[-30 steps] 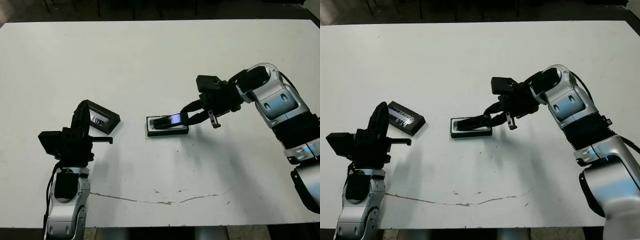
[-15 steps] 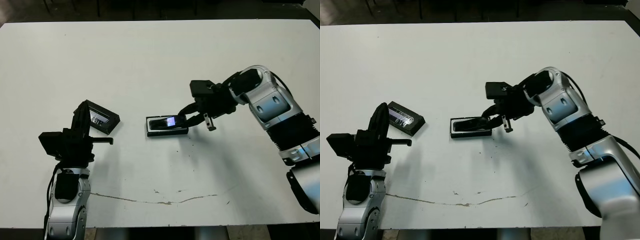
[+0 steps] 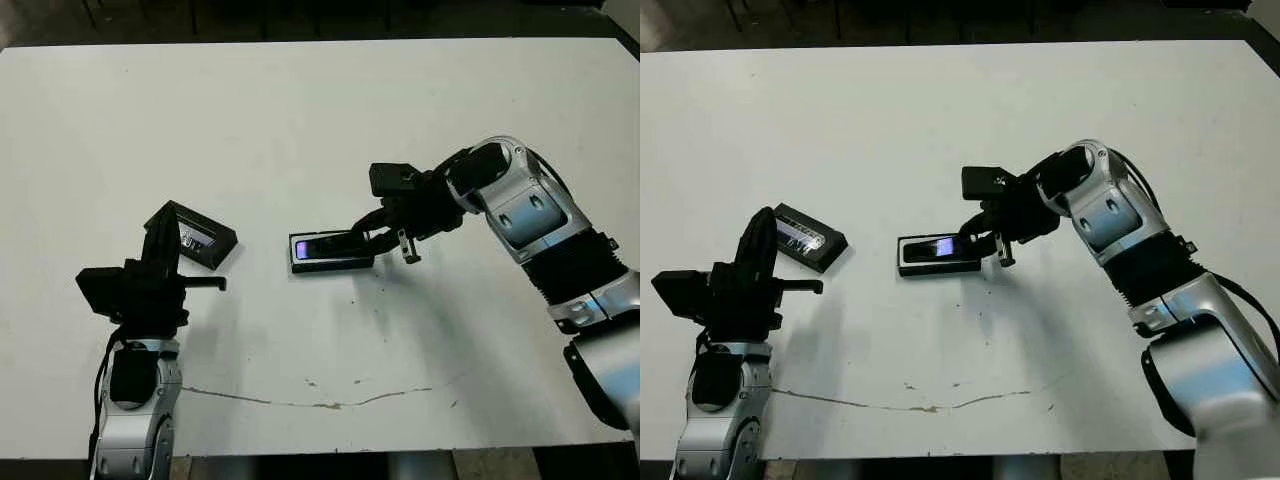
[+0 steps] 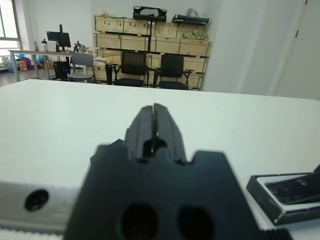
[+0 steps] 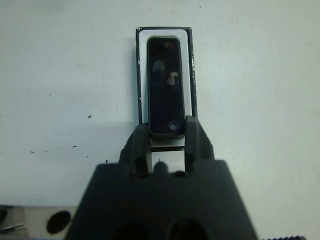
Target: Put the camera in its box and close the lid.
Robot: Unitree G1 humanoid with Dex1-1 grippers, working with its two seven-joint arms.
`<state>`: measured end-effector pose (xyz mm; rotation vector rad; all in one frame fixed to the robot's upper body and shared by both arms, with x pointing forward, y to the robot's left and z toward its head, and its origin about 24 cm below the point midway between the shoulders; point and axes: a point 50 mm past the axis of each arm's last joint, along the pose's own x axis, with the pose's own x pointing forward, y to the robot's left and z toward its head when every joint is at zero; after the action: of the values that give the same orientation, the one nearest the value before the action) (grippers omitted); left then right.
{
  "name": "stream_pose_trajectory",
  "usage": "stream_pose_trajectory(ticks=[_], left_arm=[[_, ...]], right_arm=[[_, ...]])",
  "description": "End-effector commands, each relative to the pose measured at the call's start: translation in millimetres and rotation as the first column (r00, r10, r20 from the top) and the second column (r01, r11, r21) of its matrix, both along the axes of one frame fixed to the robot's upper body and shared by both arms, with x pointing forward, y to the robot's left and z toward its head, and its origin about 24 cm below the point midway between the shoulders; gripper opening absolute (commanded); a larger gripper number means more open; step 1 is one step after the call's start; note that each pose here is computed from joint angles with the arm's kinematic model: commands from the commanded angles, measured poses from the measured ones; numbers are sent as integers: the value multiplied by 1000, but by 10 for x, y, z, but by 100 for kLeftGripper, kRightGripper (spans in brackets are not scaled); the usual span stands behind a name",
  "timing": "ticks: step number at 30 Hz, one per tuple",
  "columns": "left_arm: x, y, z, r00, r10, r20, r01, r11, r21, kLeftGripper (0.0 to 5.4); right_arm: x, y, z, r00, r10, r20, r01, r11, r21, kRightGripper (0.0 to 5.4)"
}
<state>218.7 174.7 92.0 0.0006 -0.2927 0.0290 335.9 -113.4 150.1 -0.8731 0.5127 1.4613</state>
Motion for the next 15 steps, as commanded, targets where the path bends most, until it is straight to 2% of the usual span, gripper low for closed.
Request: stream_pose_trajectory(ticks=[1,8,15], left_arm=[[-23,18,-69,999,10,-36,-10,1000,0,0],[-12,14,-63,999,8,-37,-8,1000,4,0],[-9,12,-52,999,9,-35,-9,1000,10,0]], right_arm=[[-62,78,-20,996,89,-9,-89,996,-20,87],[-36,8,162,986,127,108,-119,990,-78,214],[-22,-80,351,980,118,159,-109,992,-64,335]])
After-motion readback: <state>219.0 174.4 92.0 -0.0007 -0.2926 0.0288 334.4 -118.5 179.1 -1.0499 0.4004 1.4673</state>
